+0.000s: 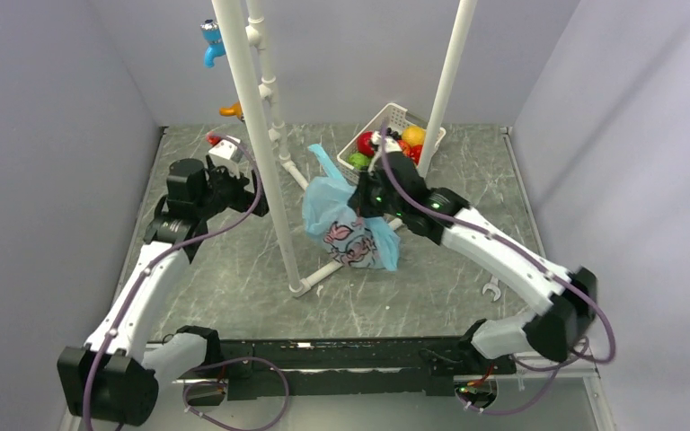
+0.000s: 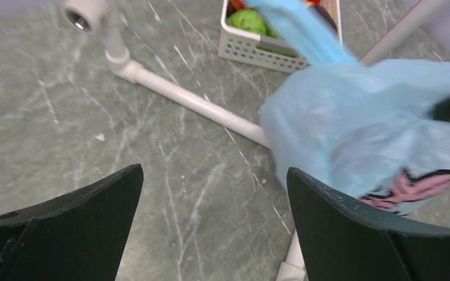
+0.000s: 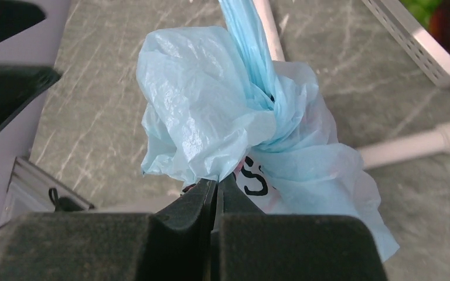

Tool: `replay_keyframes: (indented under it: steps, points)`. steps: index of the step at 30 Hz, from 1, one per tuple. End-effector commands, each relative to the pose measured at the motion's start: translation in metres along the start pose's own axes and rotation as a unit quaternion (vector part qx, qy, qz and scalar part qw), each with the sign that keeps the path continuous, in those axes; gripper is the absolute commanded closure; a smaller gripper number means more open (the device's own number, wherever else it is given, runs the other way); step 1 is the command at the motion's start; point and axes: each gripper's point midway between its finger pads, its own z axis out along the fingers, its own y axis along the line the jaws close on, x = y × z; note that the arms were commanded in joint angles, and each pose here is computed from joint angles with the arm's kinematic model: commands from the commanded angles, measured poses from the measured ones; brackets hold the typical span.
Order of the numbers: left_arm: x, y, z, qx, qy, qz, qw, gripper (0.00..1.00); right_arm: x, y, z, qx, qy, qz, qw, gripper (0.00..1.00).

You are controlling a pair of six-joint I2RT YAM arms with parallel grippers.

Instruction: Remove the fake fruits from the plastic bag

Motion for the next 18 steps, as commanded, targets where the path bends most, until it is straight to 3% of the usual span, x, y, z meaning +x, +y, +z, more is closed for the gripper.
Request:
replay_keyframes:
  steps: [1, 8, 14, 18]
  points:
    - [-0.022, 0.01, -0.018, -0.049, -0.041, 0.047, 0.997, 0.01, -0.036, 0.031, 0.046, 0.004, -0.058, 0.007, 0.998, 1.0]
    - [-0.019, 0.024, -0.024, -0.092, -0.034, 0.052, 0.994, 0.01, -0.052, 0.067, 0.105, -0.014, -0.079, 0.055, 0.995, 1.0]
    - [-0.018, 0.019, -0.021, -0.069, -0.032, 0.074, 0.994, 0.03, -0.064, 0.089, 0.137, -0.028, -0.076, 0.058, 0.995, 1.0]
    - [-0.013, 0.009, -0.012, -0.028, -0.017, 0.072, 0.997, 0.07, -0.057, 0.109, 0.152, -0.06, -0.036, 0.049, 0.996, 0.89]
